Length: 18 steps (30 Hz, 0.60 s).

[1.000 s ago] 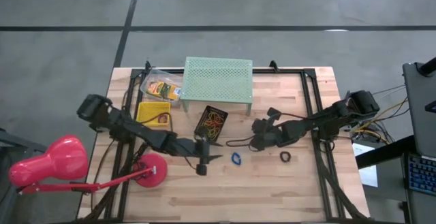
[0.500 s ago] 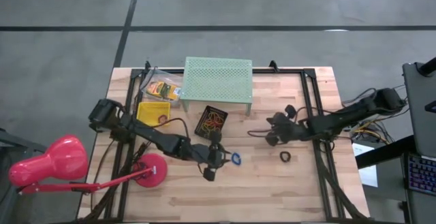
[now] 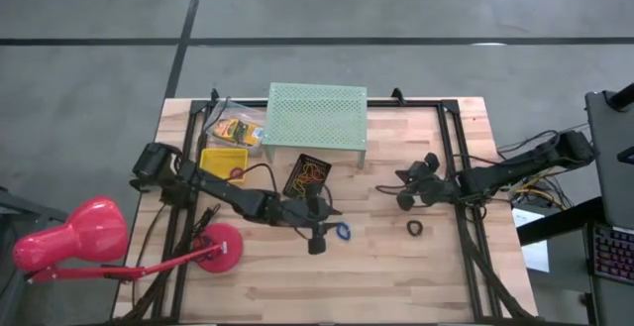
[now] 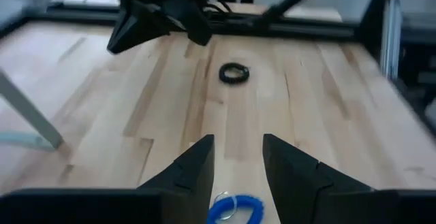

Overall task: Pick & Place Office Desk Supplies
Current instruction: Put the blue spring rubber band into the yellow bin

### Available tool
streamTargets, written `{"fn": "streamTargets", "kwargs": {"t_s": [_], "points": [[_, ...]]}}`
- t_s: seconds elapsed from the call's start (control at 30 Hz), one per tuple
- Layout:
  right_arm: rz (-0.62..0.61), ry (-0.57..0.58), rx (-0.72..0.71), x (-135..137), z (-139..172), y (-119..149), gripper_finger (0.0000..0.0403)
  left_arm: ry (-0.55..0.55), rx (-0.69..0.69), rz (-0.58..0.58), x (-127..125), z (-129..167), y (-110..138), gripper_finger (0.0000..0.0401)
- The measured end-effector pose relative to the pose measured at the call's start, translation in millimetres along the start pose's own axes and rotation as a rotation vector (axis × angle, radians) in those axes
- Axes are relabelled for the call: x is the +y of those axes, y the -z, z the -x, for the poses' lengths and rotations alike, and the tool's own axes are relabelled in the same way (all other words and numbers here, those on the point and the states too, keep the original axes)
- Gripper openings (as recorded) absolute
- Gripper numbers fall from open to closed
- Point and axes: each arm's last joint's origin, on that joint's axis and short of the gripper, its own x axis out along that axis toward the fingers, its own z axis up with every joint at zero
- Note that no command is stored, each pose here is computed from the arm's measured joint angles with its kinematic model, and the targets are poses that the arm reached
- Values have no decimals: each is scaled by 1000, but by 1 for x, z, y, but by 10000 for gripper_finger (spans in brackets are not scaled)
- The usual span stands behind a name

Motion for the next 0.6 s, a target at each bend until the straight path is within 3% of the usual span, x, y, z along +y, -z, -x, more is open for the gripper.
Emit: {"fn": "streamTargets", "kwargs": {"t_s": [0.27,0.6], "points": [[-6,-7,-3,1,-1,0,8,-6,-24,267,0,-9,-16,127],[-5,-10,0,1,-1,0,8,-148,182,526,7,-16,-23,127]]}}
